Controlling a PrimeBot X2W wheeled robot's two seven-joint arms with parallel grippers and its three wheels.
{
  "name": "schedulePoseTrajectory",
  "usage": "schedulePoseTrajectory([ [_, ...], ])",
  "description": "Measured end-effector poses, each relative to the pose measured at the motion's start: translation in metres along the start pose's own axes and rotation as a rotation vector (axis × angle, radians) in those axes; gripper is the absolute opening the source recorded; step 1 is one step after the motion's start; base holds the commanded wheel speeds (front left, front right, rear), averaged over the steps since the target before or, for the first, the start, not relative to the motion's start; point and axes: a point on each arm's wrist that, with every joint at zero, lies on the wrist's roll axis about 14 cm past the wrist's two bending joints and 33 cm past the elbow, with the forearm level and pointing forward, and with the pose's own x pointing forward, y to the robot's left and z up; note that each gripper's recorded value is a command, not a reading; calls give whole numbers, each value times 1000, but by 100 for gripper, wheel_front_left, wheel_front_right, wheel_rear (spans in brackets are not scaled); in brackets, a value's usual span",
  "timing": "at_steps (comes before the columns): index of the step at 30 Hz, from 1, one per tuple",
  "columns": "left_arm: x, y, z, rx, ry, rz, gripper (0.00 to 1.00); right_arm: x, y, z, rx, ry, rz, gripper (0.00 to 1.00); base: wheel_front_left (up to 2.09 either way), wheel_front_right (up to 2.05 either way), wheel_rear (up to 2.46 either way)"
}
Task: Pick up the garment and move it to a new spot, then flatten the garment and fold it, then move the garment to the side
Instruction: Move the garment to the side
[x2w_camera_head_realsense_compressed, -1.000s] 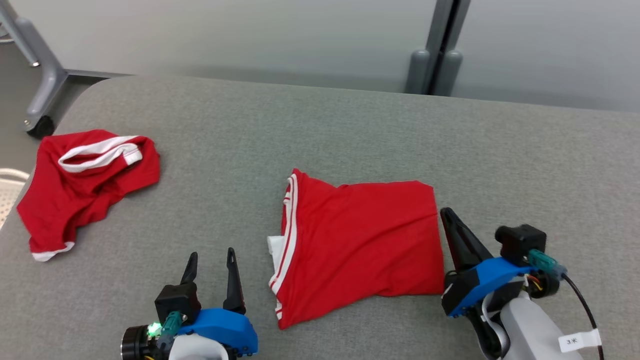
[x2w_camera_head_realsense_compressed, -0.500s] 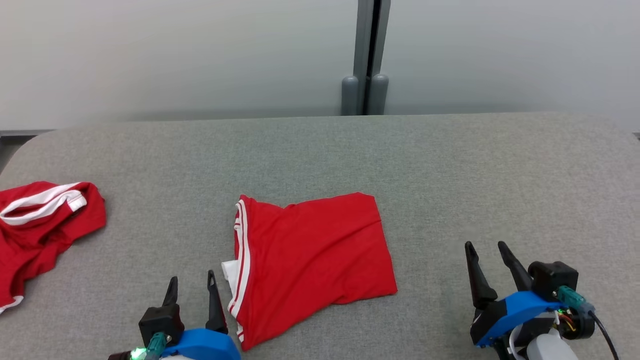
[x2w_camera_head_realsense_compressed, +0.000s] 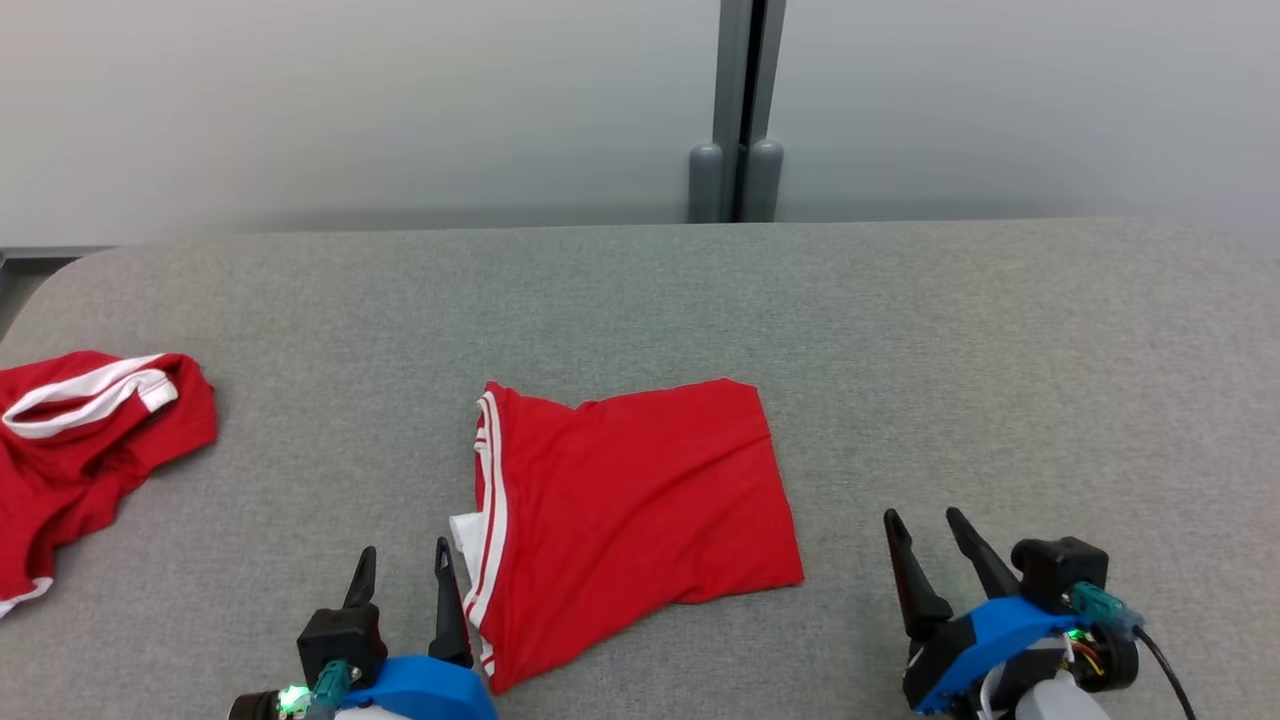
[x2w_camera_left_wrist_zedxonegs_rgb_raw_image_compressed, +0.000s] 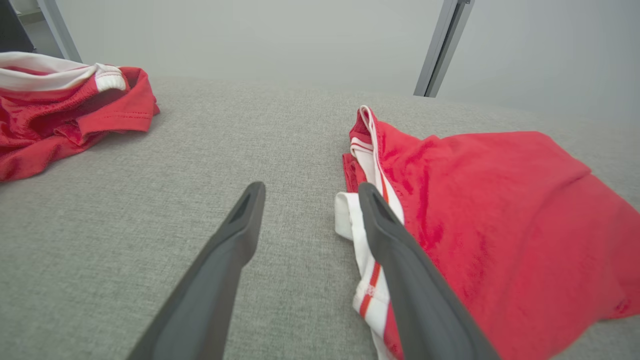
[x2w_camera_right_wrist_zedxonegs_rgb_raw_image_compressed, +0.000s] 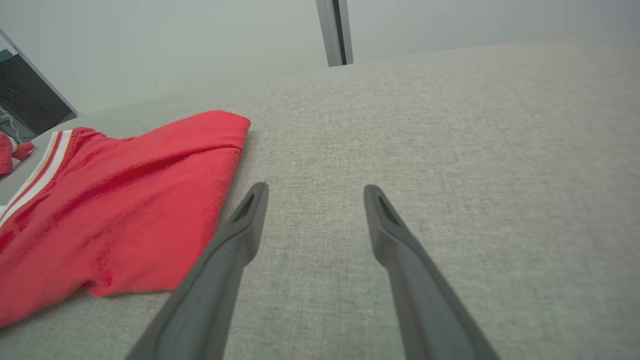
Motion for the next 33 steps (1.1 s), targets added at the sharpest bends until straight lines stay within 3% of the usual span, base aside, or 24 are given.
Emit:
schedulePoseTrajectory([
  [8, -2, 8, -7, -9, 23, 30, 100, 48, 52, -5, 1, 55, 150, 100, 0, 0, 0],
  [16, -12, 39, -14, -16, 44, 137, 100, 80, 79, -44, -14, 209, 207, 100, 0, 0, 0],
  [17, -14, 42, -15, -16, 48, 147, 100, 81, 80, -51, -15, 230, 210, 89, 0, 0, 0],
  [18, -15, 45, -16, -17, 52, 157, 100, 83, 83, -54, -16, 239, 217, 6, 0, 0, 0],
  [19, -15, 47, -17, -18, 55, 165, 100, 85, 85, -55, -12, 246, 220, 0, 0, 0, 0],
  [25, -11, 42, -17, -16, 55, 148, 100, 87, 83, -47, 22, 219, 207, 0, 0, 0, 0],
  [33, 13, -10, -17, 3, 60, -29, 100, 67, 45, -15, 56, 104, 126, 0, 0, 0, 0],
])
